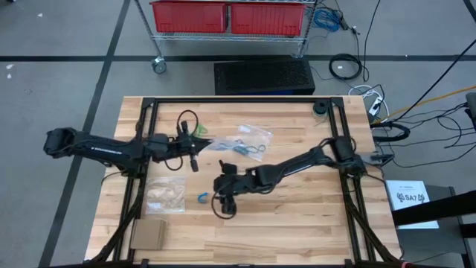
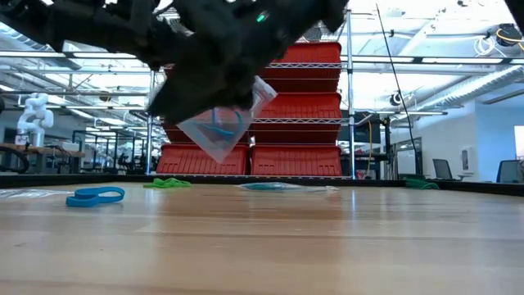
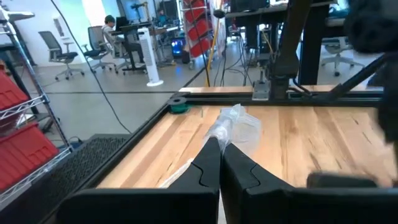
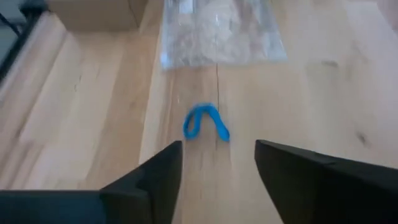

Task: Sort rubber bands
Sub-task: Put the blue rubber band into the open transparent zip lock bag

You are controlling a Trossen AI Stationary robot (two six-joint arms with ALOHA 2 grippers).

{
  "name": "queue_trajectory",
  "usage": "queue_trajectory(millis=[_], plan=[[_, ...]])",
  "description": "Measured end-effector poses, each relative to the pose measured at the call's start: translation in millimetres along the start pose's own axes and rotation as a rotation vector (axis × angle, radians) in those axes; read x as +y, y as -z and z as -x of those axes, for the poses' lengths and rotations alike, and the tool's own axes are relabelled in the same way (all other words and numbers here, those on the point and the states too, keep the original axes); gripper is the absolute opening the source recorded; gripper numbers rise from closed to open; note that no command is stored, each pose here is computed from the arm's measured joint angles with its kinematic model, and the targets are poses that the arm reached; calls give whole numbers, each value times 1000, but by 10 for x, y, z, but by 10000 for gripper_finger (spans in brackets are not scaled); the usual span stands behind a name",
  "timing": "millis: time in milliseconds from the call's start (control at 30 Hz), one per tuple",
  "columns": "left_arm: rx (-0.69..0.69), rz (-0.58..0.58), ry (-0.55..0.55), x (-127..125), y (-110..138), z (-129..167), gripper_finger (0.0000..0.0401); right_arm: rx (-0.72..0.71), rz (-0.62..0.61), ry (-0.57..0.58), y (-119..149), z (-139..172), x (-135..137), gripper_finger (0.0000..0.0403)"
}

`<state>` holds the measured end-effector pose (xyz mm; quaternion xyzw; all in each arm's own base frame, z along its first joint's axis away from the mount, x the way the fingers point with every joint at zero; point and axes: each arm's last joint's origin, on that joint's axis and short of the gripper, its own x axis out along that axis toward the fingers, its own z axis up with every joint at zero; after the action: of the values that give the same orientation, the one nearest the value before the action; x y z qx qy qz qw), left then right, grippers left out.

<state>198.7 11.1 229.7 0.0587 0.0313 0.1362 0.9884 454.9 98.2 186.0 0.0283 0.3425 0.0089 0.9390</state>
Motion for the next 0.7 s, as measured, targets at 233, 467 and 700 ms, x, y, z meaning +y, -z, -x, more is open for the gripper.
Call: queue_trajectory(millis=[233,467,700], plan=[[25,19,3,22,-18,84,0,-59,-17,-113,172,-447,-143,230],[35,19,4,21,-8,83,0,-91,-5,-109,281,-647,-223,181],[30,21,11,19,-11,82,0,-101,-31,-94,263,-654,-299,132]])
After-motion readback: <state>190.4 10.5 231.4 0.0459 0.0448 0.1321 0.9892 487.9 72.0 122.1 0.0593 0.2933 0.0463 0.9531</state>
